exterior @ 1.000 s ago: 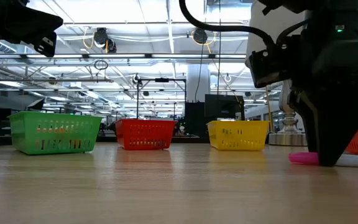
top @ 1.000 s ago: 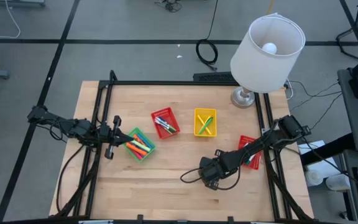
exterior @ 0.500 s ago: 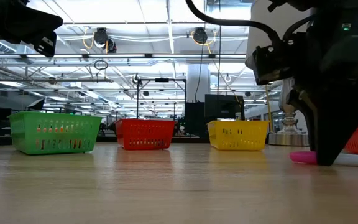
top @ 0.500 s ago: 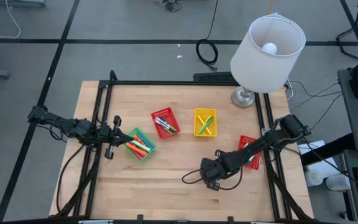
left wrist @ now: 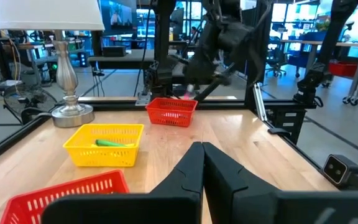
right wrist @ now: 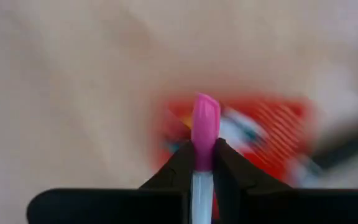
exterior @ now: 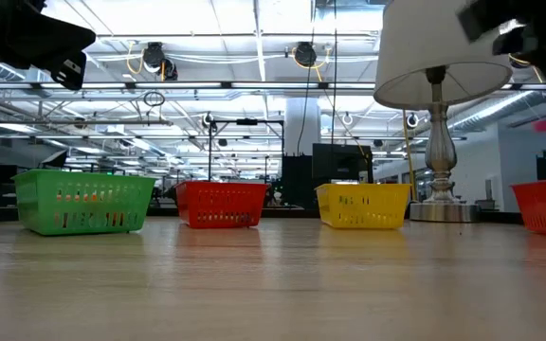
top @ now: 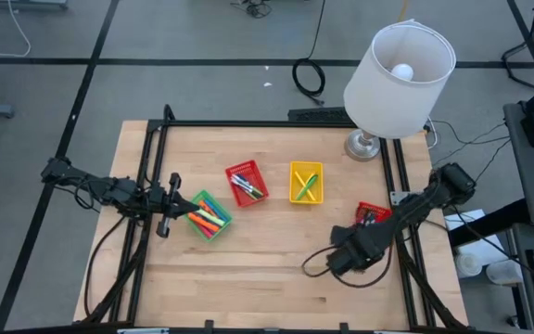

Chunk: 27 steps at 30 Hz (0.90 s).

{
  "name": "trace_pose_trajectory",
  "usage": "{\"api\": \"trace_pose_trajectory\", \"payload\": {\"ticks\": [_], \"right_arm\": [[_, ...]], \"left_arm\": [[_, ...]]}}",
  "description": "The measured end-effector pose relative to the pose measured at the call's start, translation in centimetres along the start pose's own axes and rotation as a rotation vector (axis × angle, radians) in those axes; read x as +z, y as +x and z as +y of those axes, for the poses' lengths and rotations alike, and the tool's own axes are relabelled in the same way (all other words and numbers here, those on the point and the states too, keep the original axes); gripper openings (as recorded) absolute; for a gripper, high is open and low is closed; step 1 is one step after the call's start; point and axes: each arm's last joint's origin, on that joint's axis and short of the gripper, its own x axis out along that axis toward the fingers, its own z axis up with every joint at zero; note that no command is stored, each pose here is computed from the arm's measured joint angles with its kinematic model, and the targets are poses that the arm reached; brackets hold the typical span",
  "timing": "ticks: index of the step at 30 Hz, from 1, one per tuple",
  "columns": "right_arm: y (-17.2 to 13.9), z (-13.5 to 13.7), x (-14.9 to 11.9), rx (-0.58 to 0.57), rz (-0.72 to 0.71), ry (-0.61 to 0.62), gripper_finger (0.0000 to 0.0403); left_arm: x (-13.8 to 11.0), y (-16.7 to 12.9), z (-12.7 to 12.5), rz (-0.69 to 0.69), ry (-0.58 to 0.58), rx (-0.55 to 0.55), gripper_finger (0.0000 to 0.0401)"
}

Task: Pick & Place Markers
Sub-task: Put the small pink highlighter pen into the right red bin, then return to Home Position

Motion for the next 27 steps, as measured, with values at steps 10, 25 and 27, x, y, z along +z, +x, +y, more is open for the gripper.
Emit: {"api": "trace_pose_trajectory", "payload": {"ticks": [10, 25, 27], "right_arm": [[1.4, -2.4, -1.5, -0.038, 0.144, -0.188, 0.0023], [6.7, -3.6, -2.3, -0.06, 0.312, -0.122, 0.0124], [6.7, -3.6, -2.2, -0.057, 0.308, -0.118, 0.014]], "left_arm": [[0.1, 0.0, 0.0, -0.006, 0.003, 0.0, 0.0006], [0.0, 0.0, 0.0, -0.004, 0.015, 0.0, 0.0006], [0.0, 0.0, 0.0, -0.002, 0.021, 0.0, 0.0006]]}}
